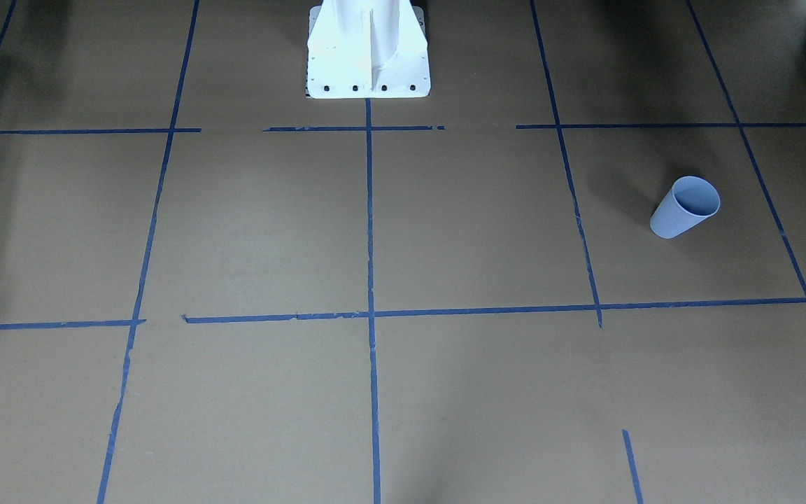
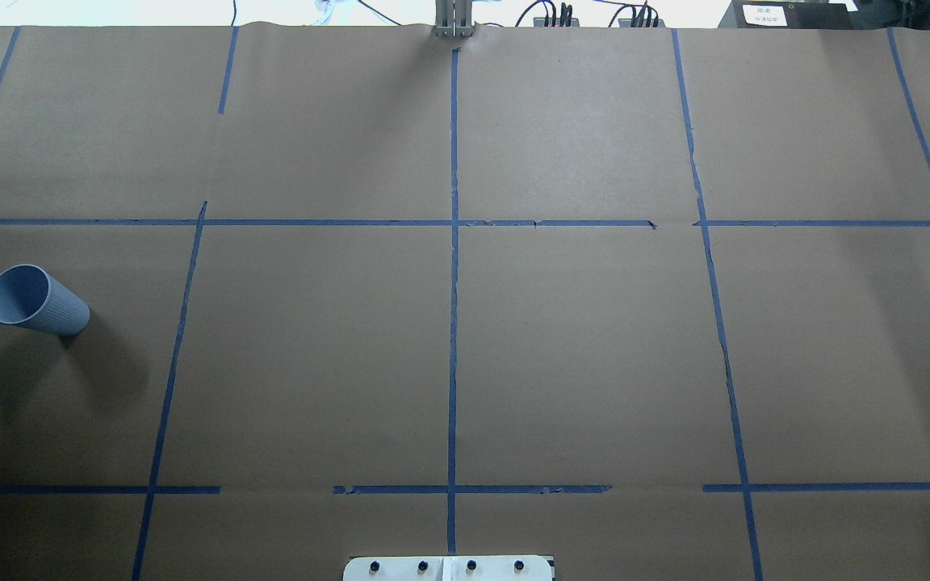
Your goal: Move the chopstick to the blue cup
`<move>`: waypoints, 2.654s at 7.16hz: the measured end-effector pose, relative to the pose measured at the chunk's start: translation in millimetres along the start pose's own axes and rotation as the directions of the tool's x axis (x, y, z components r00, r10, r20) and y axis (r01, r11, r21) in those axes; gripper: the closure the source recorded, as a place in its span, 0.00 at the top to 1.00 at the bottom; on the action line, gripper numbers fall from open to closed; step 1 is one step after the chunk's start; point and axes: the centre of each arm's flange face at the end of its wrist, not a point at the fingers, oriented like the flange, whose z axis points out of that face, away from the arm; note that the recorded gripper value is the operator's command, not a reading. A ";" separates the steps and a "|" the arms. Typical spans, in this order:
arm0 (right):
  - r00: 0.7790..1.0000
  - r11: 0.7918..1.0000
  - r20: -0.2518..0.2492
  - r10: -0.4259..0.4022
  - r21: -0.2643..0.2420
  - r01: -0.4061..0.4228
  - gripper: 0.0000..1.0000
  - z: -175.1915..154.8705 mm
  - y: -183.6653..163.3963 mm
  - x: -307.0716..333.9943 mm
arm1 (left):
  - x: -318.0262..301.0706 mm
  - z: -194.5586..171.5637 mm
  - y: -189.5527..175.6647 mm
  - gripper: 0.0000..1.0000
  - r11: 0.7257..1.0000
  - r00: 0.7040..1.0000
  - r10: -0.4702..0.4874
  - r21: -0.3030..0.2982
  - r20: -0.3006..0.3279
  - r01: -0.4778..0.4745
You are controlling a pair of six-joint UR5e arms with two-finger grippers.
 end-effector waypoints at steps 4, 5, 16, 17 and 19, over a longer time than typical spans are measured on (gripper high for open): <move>1.000 1.000 -0.001 -0.011 0.004 0.011 1.00 -1.7 1.5 -1.7 | 2.1 -1.7 -0.5 1.00 1.000 1.000 0.003 0.004 -0.003 -0.003; 1.000 1.000 -0.002 -0.012 0.006 0.012 1.00 -2.8 1.7 -2.8 | 5.4 -3.5 -1.6 1.00 1.000 1.000 -0.007 0.007 -0.004 0.007; 1.000 1.000 -0.004 -0.022 0.021 0.022 1.00 -9.5 -5.7 -11.1 | 194.0 75.7 -23.7 1.00 0.993 0.988 -0.119 0.002 -0.102 0.120; 1.000 1.000 -0.004 -0.022 0.020 0.022 1.00 -9.4 -5.7 -11.1 | 202.4 84.6 -20.8 0.98 0.994 0.989 -0.109 -0.015 -0.103 0.108; 1.000 1.000 -0.004 -0.022 0.022 0.022 1.00 -10.0 -5.9 -12.0 | 215.9 104.0 -14.4 0.41 0.995 0.991 -0.088 -0.055 -0.101 0.083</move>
